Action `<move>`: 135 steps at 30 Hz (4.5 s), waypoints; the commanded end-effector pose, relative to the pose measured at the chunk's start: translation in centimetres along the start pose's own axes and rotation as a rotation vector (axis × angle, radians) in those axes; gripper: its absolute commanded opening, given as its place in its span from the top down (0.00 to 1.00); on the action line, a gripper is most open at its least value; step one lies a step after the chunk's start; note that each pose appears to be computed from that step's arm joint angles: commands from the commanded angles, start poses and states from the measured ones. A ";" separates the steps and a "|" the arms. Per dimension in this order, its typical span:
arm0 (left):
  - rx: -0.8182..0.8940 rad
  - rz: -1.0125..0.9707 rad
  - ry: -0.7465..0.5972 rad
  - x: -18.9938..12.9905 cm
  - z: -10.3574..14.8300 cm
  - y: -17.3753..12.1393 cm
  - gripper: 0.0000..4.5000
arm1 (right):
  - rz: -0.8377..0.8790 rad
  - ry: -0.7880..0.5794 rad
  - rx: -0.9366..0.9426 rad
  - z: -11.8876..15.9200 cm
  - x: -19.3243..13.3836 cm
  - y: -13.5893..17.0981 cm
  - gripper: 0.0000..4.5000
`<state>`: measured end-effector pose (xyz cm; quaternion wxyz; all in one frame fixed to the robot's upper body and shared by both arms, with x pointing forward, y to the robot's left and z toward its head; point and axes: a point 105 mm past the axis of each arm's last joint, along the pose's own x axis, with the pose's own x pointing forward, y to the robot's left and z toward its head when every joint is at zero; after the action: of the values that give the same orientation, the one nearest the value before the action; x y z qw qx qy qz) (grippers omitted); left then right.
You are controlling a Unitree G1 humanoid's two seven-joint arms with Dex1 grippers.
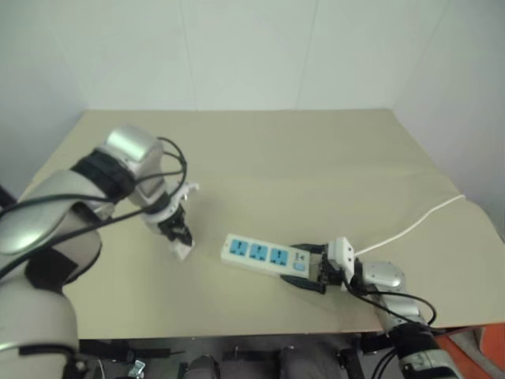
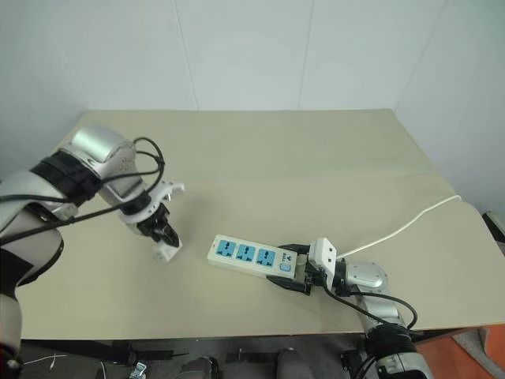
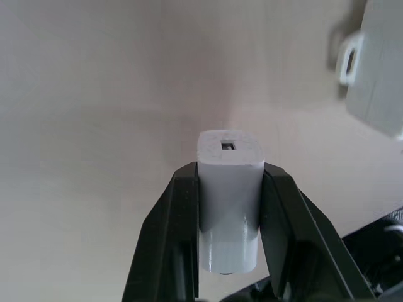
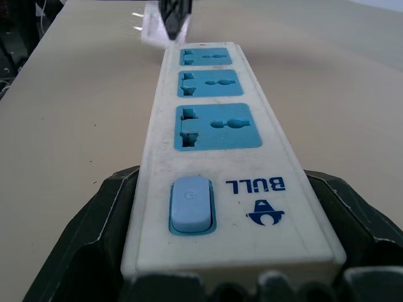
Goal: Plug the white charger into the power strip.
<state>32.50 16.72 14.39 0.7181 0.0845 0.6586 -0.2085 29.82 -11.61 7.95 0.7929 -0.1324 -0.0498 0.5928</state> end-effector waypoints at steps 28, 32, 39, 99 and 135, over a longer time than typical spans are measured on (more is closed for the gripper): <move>0.138 0.270 -0.159 0.5 -1.9 0.7 0.71 | 0.009 0.024 0.050 -0.8 -0.3 0.9 0.22; 0.128 0.236 -0.145 0.6 -2.4 0.4 0.43 | 0.009 0.027 0.048 -0.8 -0.3 0.8 0.22; 0.093 0.232 -0.156 0.2 -2.1 0.5 0.01 | 0.015 0.027 0.046 -0.8 -0.2 0.6 0.22; 0.123 0.149 -0.198 -1.6 1.7 0.3 0.77 | -0.022 0.055 0.044 -1.5 0.1 0.3 0.22; 0.665 -0.256 -1.558 -9.1 6.3 -9.3 0.77 | 0.061 0.058 0.018 -1.3 2.2 -1.0 0.22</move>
<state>34.89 8.32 24.48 0.8922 0.0307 -0.0867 -0.4421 31.78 -10.80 7.47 0.7836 -0.1355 -0.0276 0.6057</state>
